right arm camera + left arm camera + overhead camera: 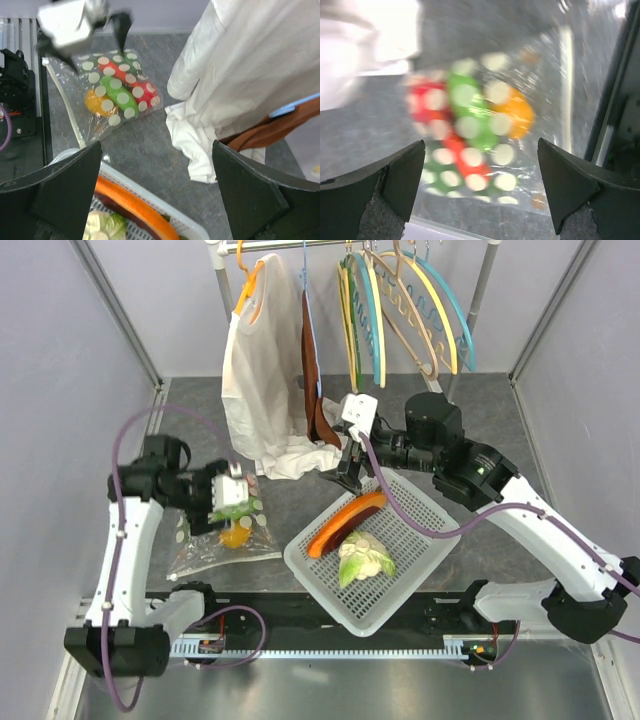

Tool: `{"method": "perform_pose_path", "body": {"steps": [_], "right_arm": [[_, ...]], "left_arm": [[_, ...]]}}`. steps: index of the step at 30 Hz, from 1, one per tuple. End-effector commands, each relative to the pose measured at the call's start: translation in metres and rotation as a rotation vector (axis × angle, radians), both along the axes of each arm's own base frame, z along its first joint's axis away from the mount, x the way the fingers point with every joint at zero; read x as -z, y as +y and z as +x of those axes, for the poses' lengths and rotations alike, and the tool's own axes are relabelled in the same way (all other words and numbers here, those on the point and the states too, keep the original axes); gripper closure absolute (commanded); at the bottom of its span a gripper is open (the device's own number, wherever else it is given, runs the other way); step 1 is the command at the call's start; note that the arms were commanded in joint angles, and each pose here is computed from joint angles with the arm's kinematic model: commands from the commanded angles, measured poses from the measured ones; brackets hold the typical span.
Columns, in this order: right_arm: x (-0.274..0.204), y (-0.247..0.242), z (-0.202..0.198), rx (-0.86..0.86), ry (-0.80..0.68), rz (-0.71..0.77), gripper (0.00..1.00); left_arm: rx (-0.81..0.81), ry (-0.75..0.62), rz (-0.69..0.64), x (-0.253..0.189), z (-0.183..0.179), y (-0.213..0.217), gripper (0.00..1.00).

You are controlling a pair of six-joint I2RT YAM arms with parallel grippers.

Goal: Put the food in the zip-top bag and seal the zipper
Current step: Reset both arms

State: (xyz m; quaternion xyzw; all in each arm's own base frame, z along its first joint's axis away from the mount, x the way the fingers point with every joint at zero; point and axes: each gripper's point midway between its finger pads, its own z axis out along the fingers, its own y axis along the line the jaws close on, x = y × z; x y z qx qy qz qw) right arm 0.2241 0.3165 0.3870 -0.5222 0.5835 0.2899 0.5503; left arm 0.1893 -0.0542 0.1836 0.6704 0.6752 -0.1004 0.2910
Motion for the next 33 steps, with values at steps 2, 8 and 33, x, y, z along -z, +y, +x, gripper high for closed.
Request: {"method": "perform_pose_path", "body": {"steps": [2,8,33], "right_arm": [[-0.006,-0.023,-0.004,0.106,0.030,0.057,0.02],[0.003,-0.064,0.005,0.246,0.135,0.149,0.02],[0.033,-0.238,0.034,0.913,0.153,0.420,0.02]], "left_arm": [[-0.300,0.180,-0.267,-0.080,0.011,-0.029,0.00],[-0.591,0.273,-0.423,-0.132,0.052,-0.037,0.00],[-1.052,0.177,-0.556,-0.127,0.105,-0.010,0.00]]}}
